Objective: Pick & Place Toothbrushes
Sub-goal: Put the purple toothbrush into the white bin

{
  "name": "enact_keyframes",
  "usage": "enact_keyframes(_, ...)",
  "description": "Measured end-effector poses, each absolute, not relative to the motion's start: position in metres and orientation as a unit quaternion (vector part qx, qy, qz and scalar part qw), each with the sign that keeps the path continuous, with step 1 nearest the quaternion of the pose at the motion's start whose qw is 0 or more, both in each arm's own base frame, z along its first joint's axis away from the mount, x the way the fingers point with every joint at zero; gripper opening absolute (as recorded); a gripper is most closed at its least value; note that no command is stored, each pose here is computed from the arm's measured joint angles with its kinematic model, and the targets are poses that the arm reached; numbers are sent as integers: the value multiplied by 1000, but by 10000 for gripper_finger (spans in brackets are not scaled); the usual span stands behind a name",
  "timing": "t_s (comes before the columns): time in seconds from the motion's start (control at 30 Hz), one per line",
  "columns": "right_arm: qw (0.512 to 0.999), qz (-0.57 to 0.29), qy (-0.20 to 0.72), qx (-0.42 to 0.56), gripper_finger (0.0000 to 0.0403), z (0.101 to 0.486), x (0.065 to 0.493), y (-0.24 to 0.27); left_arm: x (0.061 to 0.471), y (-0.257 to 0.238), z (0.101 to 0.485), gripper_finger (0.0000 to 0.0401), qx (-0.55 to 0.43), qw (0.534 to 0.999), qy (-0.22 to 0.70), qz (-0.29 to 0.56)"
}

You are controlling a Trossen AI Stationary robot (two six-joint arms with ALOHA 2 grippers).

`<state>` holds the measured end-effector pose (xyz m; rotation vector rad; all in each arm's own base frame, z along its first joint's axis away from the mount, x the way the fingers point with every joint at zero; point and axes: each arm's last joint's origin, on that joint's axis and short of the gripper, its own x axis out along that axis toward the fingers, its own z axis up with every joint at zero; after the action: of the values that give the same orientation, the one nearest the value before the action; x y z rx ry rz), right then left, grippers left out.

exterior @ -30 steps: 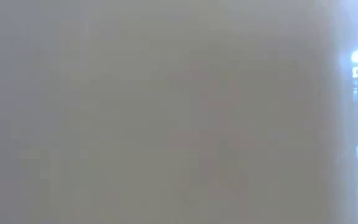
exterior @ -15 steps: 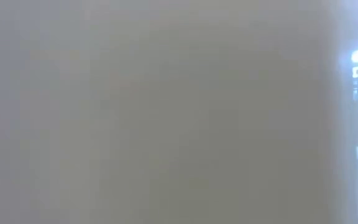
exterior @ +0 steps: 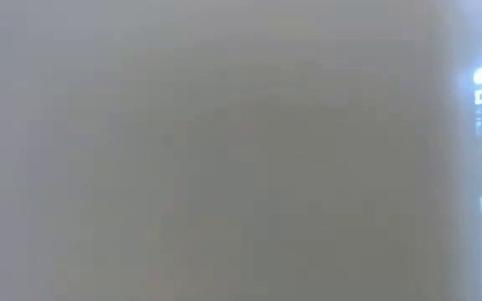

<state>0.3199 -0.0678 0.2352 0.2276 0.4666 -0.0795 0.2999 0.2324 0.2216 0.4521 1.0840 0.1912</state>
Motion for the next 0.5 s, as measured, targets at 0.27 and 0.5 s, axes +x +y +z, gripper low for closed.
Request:
enact_keyframes(0.27, 960, -7, 263, 96, 55, 225, 319, -62, 300, 220, 207, 0, 207, 778, 593, -6)
enact_keyframes(0.5, 962, 2, 257, 89, 55, 226, 319, -64, 327, 196, 200, 0, 271, 768, 579, -50)
